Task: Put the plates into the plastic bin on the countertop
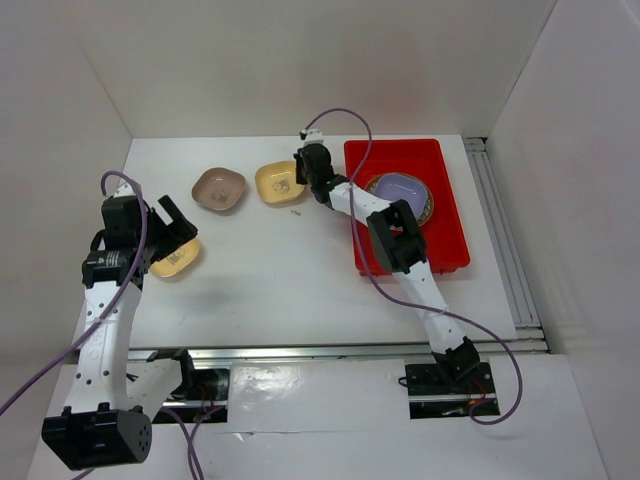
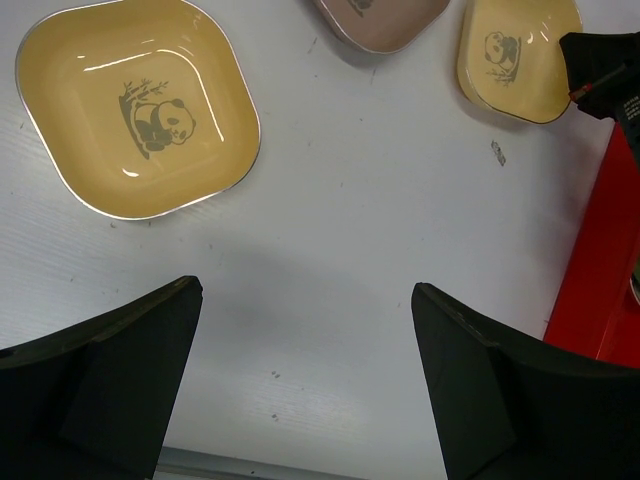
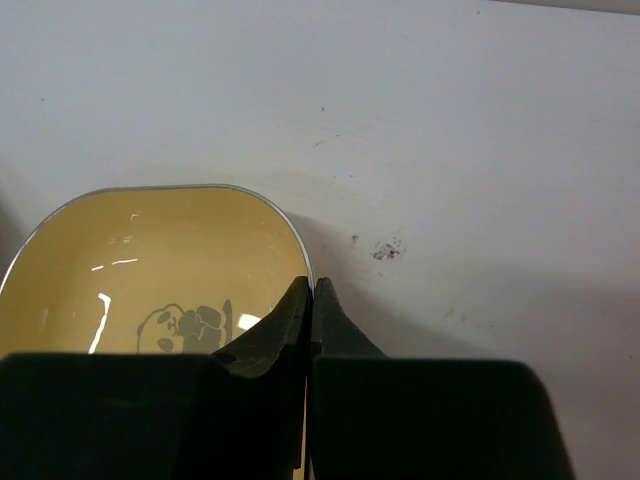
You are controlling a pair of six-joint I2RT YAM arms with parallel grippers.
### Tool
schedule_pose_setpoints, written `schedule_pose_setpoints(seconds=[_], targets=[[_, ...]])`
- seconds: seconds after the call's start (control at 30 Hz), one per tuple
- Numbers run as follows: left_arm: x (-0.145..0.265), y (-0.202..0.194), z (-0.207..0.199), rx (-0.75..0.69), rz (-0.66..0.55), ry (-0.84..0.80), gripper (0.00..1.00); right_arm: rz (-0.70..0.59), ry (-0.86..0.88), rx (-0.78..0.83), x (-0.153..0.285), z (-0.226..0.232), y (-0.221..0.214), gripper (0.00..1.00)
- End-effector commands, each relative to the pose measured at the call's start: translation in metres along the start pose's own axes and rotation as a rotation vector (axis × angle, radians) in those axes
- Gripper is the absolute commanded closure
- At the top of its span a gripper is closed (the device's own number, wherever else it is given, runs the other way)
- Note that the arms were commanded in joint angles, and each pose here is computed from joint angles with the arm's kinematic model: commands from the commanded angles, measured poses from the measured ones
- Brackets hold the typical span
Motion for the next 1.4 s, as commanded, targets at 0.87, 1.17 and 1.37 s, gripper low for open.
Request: schedule_pose_setpoints(seconds=[0.87,1.17,1.37], targets=[[-0.007,0.001,-0.01,-0.008,0.022,-0.082,0.0,-0.362,-0.558,-0.248,0.277,-0.173,0.144,1.0],[-0.005,0.004,-0.011,-0.01,0.004,-0.088,0.0,-0.385,-0.541,-0.28,0.274,-0.21,0.129,1.0],[-0.005,0.004,-0.011,-0.01,0.004,-0.088,0.0,-0.325,-0.532,-0.229,0.255,-0.231,0.119,1.0]])
Point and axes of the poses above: each gripper's point midway between its finger pads, its own x axis back along the fingers, its own z axis along the line the jaws close on, y = z × x, the point moved 5 cm from there along x, back along the fingers, and after that the axes turned 11 degrees about -x, right-handed, at the moved point
